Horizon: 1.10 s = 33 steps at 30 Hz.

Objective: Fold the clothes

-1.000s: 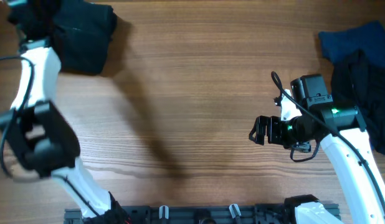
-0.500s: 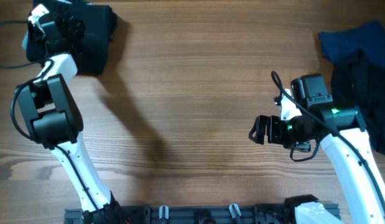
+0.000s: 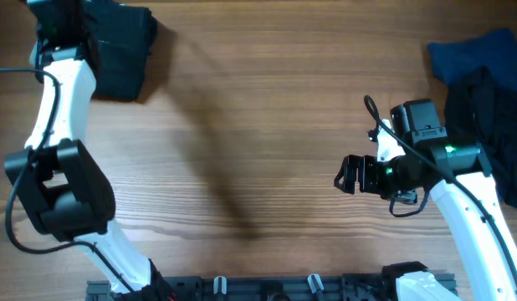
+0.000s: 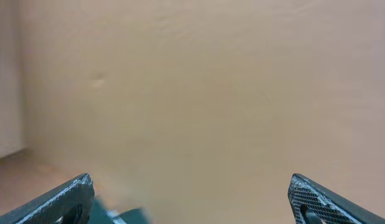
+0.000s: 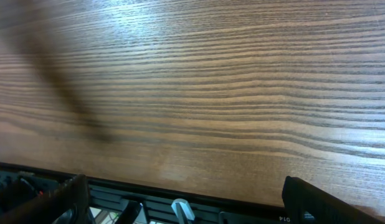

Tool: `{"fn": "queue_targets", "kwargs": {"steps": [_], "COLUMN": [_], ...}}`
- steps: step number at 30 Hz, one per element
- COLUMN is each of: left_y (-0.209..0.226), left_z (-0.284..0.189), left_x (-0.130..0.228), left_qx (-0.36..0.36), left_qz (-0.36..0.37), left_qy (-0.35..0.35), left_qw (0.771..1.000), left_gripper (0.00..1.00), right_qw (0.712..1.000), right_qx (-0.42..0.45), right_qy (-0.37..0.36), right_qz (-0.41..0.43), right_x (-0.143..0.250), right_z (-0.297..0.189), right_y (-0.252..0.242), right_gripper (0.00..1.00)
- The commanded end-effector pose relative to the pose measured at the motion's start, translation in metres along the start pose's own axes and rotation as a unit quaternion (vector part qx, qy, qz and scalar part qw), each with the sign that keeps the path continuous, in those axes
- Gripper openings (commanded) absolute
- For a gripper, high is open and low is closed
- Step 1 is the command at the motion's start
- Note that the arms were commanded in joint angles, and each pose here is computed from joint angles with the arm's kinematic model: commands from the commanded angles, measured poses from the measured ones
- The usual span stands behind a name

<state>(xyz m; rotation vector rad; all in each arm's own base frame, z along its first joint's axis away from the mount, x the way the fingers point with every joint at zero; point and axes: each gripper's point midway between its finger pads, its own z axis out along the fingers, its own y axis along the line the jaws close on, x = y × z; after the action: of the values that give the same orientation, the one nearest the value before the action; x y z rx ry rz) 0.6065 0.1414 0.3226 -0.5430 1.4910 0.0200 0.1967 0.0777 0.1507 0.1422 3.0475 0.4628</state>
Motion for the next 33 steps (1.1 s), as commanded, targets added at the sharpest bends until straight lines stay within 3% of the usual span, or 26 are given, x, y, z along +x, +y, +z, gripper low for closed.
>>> {"fn": "queue_targets", "kwargs": {"steps": [1, 6, 13, 15, 17, 20, 24, 28, 33], "left_y": [-0.004, 0.017, 0.053, 0.060, 0.061, 0.051, 0.023, 0.015, 0.039], "left_z": [0.012, 0.028, 0.033, 0.032, 0.033, 0.038, 0.039, 0.034, 0.037], "left_x": [0.063, 0.128, 0.246, 0.263, 0.261, 0.231, 0.149, 0.093, 0.084], "left_qx": [0.005, -0.010, -0.034, -0.039, -0.039, -0.027, 0.000, 0.010, -0.010], "left_qz": [0.008, 0.016, 0.032, 0.035, 0.034, 0.027, 0.012, 0.005, 0.004], "left_qy": [0.056, 0.097, 0.190, 0.204, 0.200, 0.163, 0.085, 0.032, 0.028], "left_qw": [0.998, 0.995, 0.981, 0.978, 0.978, 0.986, 0.996, 0.999, 1.000], "left_gripper": [1.00, 1.00, 1.00, 1.00, 1.00, 1.00, 1.00, 1.00, 1.00], "right_qw": [1.000, 1.000, 1.000, 1.000, 1.000, 1.000, 1.000, 1.000, 1.000], "right_qx": [0.003, 0.003, 0.003, 0.003, 0.004, 0.004, 0.004, 0.004, 0.003], "right_qy": [0.006, 0.006, 0.006, 0.008, 0.010, 0.011, 0.011, 0.010, 0.009], "right_qz": [0.002, 0.001, 0.008, 0.009, 0.010, 0.010, 0.009, 0.008, 0.008], "right_x": [0.002, 0.002, 0.002, 0.003, 0.004, 0.004, 0.004, 0.004, 0.004], "right_z": [0.003, 0.003, 0.003, 0.003, 0.003, 0.003, 0.003, 0.003, 0.003], "right_y": [-0.003, -0.003, -0.003, -0.003, -0.003, -0.003, -0.003, -0.003, -0.003], "right_gripper": [1.00, 1.00, 1.00, 1.00, 1.00, 1.00, 1.00, 1.00, 1.00]}}
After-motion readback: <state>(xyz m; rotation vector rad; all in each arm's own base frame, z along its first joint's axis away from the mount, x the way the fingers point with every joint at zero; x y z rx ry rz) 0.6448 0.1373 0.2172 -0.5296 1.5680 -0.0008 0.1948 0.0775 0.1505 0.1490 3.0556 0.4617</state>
